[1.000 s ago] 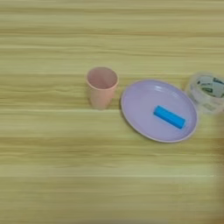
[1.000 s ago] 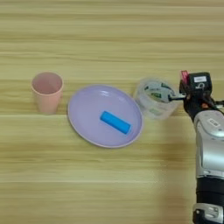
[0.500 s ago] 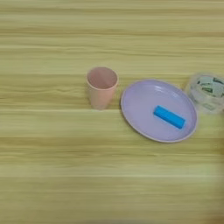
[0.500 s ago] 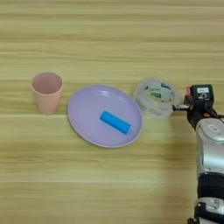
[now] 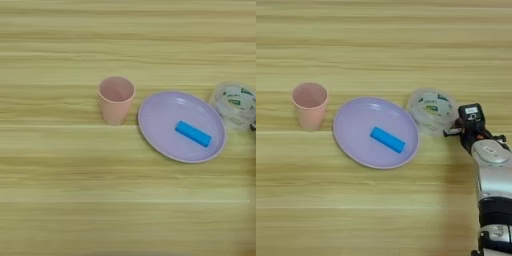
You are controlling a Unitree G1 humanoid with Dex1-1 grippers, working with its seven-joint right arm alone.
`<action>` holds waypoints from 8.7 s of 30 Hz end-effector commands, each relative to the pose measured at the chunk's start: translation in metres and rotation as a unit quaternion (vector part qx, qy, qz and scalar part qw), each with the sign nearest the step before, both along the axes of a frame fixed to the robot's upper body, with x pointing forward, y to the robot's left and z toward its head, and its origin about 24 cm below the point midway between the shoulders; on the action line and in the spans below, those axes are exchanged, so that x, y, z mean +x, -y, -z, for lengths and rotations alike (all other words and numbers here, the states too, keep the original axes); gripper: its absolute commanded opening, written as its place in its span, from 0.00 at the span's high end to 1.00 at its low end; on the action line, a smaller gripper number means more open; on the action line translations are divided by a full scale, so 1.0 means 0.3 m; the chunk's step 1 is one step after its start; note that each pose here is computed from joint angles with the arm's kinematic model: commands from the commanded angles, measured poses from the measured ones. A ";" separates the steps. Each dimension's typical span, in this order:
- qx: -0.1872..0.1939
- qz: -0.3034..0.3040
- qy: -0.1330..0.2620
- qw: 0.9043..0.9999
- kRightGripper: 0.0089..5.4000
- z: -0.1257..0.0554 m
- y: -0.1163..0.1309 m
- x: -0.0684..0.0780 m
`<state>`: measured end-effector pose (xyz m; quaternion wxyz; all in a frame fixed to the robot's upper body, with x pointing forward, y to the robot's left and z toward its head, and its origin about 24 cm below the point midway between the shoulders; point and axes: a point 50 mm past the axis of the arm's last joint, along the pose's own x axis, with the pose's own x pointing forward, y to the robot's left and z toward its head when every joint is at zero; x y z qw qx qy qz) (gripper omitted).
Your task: Move the objects on the table
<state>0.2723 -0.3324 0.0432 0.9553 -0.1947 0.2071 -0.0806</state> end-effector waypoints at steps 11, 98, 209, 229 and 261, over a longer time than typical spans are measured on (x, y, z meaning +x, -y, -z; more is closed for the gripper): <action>-0.051 -0.024 0.030 0.998 0.87 -0.101 0.005 0.049; 0.022 -0.446 -0.045 0.893 0.01 -0.123 -0.245 -0.267; 0.110 -0.320 -0.011 0.941 0.01 -0.135 -0.398 0.145; 0.091 -0.339 -0.053 0.935 0.03 -0.094 -0.408 0.129; 0.102 -0.335 -0.043 0.936 0.69 -0.095 -0.395 0.132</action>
